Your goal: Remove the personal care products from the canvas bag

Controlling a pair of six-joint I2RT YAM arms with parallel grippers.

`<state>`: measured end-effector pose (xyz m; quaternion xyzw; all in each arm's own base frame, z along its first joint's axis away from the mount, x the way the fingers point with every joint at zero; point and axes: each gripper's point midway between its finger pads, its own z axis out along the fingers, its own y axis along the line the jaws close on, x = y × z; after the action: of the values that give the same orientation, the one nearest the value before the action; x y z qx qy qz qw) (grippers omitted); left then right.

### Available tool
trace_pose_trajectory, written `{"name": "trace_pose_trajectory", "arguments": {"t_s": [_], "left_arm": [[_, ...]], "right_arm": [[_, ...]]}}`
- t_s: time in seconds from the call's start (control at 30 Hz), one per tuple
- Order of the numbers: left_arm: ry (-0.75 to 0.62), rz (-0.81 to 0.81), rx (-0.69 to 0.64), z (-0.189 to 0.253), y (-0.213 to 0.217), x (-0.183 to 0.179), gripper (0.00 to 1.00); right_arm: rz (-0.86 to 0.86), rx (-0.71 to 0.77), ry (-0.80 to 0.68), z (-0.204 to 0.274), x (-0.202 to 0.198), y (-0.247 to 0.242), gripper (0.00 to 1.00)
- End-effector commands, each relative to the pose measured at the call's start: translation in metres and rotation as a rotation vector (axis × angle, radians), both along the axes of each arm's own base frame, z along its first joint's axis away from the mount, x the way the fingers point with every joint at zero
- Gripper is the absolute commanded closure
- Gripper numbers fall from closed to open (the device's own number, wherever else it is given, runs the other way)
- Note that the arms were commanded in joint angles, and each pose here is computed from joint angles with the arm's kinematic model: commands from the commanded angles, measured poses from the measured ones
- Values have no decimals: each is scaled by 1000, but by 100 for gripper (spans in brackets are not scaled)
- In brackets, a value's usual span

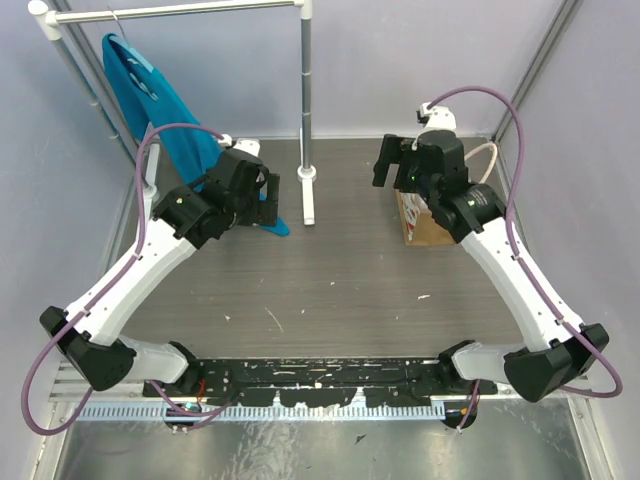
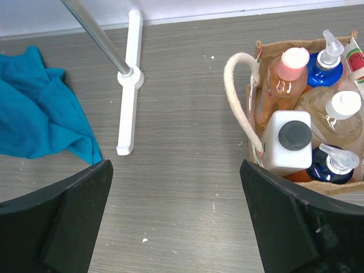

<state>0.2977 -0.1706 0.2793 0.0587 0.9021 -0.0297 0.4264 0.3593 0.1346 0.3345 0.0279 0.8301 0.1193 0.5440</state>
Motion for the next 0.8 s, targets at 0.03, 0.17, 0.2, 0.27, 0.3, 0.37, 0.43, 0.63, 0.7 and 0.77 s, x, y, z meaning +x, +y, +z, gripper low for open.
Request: {"name": "trace_pose_trajectory", "arguments": {"t_s": [0.03,0.17,0.2,0.27,0.3,0.37,0.43,0.63,0.7,0.77], "left_arm": [[16,16,16,-7,4,1,1],[26,6,0,-6,0,0,1],[32,8,5,-6,1,-1,1],[33,17,15,-6,6,-5,2],[29,21,18,-6,9,-6,1],[25,24,26,-7,13,-9,1],[21,27,29,-7,16,-10,1],[28,23,27,-7,19,-16,1],[25,26,43,-8,24,-18,1],[25,42,73,-10,31,-19,2]], "right_arm": [[-51,-158,-38,8,5,-14,0],[-132,-159,121,-21,29,-43,0],[-154,-160,145,-27,34,-53,0],[-194,-134,178,-33,42,-75,0],[-208,-124,176,-33,45,-82,0],[-226,-124,176,-34,51,-94,0],[-193,-112,190,-37,59,-94,0],[-169,-87,232,-55,87,-96,4],[-184,-88,252,-66,94,-102,5],[-195,-91,264,-75,101,-106,5]]}}
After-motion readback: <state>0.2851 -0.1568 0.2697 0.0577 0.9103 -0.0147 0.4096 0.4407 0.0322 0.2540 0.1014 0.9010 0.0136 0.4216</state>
